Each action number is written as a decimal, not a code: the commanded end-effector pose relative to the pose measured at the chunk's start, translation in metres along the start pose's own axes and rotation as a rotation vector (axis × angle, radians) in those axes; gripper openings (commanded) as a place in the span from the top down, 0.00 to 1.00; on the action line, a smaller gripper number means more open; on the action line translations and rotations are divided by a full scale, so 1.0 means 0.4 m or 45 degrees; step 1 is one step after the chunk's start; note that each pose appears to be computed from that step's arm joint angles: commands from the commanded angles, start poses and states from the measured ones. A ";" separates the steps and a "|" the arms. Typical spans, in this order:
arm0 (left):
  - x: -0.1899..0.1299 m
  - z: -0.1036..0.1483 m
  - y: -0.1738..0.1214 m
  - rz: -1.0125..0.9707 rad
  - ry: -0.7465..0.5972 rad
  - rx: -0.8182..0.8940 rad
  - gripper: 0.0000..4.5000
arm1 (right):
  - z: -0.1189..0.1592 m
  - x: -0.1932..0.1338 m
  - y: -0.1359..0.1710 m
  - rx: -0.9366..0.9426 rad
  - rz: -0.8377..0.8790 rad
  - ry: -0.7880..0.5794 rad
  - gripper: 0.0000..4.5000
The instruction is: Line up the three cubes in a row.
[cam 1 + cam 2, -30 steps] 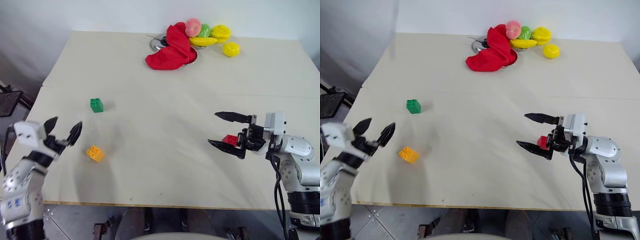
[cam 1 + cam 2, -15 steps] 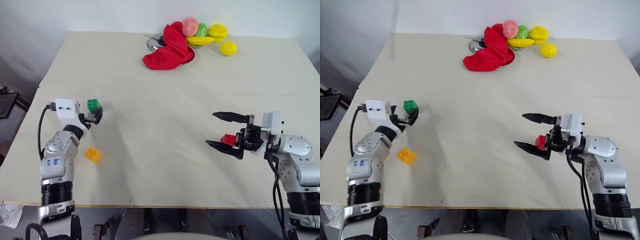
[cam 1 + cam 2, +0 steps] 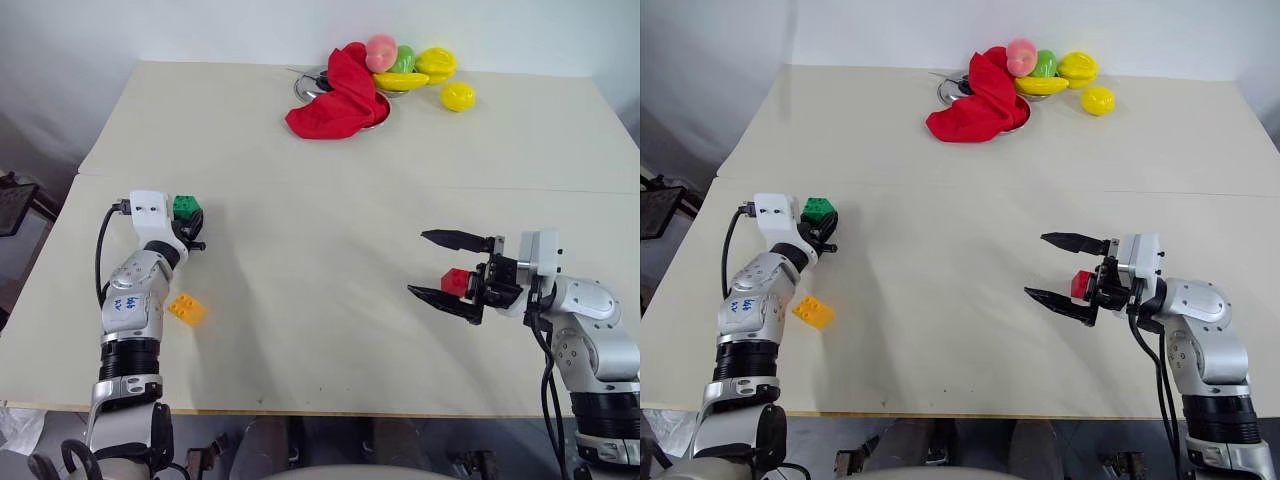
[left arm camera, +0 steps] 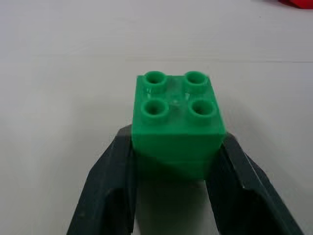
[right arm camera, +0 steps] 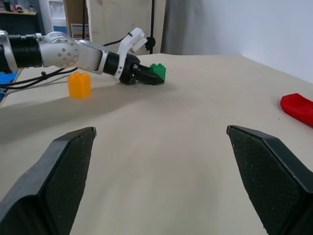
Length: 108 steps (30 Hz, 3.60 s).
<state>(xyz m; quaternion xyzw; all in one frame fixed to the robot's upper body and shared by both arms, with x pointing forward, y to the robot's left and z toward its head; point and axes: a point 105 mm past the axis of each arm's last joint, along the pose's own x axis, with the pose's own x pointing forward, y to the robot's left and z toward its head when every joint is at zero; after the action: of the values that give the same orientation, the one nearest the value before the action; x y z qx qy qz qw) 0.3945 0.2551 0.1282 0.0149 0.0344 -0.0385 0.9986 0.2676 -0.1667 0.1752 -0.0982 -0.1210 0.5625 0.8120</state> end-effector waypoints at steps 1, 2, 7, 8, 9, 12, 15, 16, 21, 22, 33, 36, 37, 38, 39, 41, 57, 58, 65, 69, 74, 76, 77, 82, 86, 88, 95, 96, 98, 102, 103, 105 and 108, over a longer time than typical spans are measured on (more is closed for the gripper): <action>-0.015 0.084 -0.009 -0.210 -0.124 0.070 0.67 | 0.037 -0.048 -0.012 -0.075 -0.026 0.040 0.00; -0.023 0.104 -0.023 -0.313 -0.158 0.081 0.67 | 0.039 -0.062 -0.015 -0.080 -0.036 0.058 0.00; -0.103 0.191 -0.134 -1.015 -0.191 0.364 0.67 | 0.053 -0.131 -0.019 -0.090 -0.080 0.162 0.00; -0.115 0.198 -0.157 -1.126 -0.171 0.425 0.67 | 0.053 -0.146 -0.019 -0.083 -0.087 0.182 0.00; -0.125 0.207 -0.195 -1.256 -0.152 0.495 0.67 | 0.058 -0.166 -0.019 -0.100 -0.094 0.185 0.00; -0.147 0.222 -0.308 -1.570 -0.113 0.649 0.67 | 0.051 -0.223 -0.020 -0.067 -0.139 0.260 0.00; -0.154 0.217 -0.405 -1.758 -0.080 0.729 0.67 | 0.039 -0.266 -0.006 -0.015 -0.142 0.303 0.00; -0.147 0.207 -0.438 -1.785 -0.051 0.727 0.67 | 0.033 -0.282 0.000 0.001 -0.142 0.312 0.00; -0.115 0.144 -0.587 -1.864 0.028 0.695 0.67 | 0.006 -0.335 0.019 0.027 -0.196 0.356 0.00; -0.110 0.127 -0.613 -1.872 0.039 0.702 0.67 | 0.004 -0.339 0.024 0.029 -0.210 0.354 0.00; -0.087 -0.003 -0.751 -1.875 0.155 0.742 0.67 | 0.004 -0.388 0.071 0.072 -0.306 0.408 0.00; -0.080 -0.025 -0.768 -1.878 0.166 0.709 0.67 | 0.000 -0.394 0.079 0.081 -0.309 0.421 0.00; -0.079 -0.035 -0.771 -1.889 0.171 0.714 0.67 | -0.001 -0.395 0.082 0.083 -0.311 0.421 0.00; -0.074 -0.044 -0.772 -1.885 0.169 0.732 0.67 | -0.002 -0.394 0.083 0.085 -0.311 0.420 0.00; -0.071 -0.048 -0.772 -1.890 0.163 0.745 0.67 | -0.002 -0.392 0.084 0.087 -0.311 0.416 0.00; -0.065 -0.046 -0.774 -1.893 0.138 0.744 0.67 | -0.003 -0.388 0.086 0.090 -0.313 0.408 0.00; -0.085 0.080 -0.741 -2.035 -0.117 0.705 0.18 | -0.013 -0.353 0.054 0.060 -0.292 0.347 0.00; -0.094 0.096 -0.730 -2.053 -0.132 0.715 0.18 | -0.013 -0.347 0.048 0.054 -0.283 0.338 0.00; -0.151 0.258 -0.600 -2.022 -0.304 0.727 0.18 | 0.009 -0.277 0.010 0.045 -0.142 0.219 0.00; -0.188 0.348 -0.427 -1.882 -0.503 0.556 0.00 | 0.026 -0.185 0.011 0.080 -0.009 0.109 0.00; -0.221 0.264 -0.173 -1.530 -0.310 0.593 0.00 | 0.043 -0.079 0.049 0.037 0.157 -0.041 0.00; -0.242 0.231 -0.092 -1.371 -0.244 0.562 0.00 | 0.050 -0.049 0.062 0.040 0.212 -0.080 0.00; -0.249 0.221 -0.071 -1.326 -0.228 0.553 0.00 | 0.052 -0.042 0.064 0.038 0.224 -0.089 0.00; -0.329 0.126 0.113 -0.868 -0.126 0.385 0.00 | 0.054 0.006 0.094 0.037 0.397 -0.123 0.00; -0.426 0.023 0.186 -0.675 0.022 0.343 0.00 | 0.042 0.027 0.119 0.033 0.527 -0.104 0.00; -0.457 -0.006 0.191 -0.653 0.070 0.315 0.00 | 0.041 0.029 0.123 0.058 0.549 -0.109 0.00; -0.508 -0.060 0.143 -0.671 0.122 0.257 0.00 | 0.030 0.037 0.102 0.020 0.447 -0.115 0.00; -0.500 -0.057 0.127 -0.678 0.101 0.273 0.00 | 0.026 0.033 0.097 0.023 0.434 -0.105 0.00; -0.486 -0.048 0.089 -0.707 0.065 0.273 0.00 | 0.020 0.021 0.086 0.013 0.409 -0.080 0.00; -0.464 -0.049 0.015 -0.765 0.042 0.285 0.00 | 0.003 -0.029 0.067 0.014 0.360 -0.001 0.00; -0.459 -0.052 0.002 -0.765 0.036 0.276 0.00 | 0.000 -0.039 0.063 0.012 0.344 0.014 0.00; -0.447 -0.071 -0.006 -0.743 0.056 0.267 0.00 | -0.007 -0.056 0.059 0.013 0.312 0.044 0.00; -0.441 -0.090 -0.014 -0.747 0.074 0.235 0.09 | -0.014 -0.072 0.057 0.014 0.272 0.071 0.00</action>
<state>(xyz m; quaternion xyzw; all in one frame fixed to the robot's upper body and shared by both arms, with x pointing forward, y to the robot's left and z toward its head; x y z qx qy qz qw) 0.2163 0.2636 0.1036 0.0918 0.0639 -0.3321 0.9366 0.2414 -0.1804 0.1548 -0.1051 -0.0743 0.6500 0.7489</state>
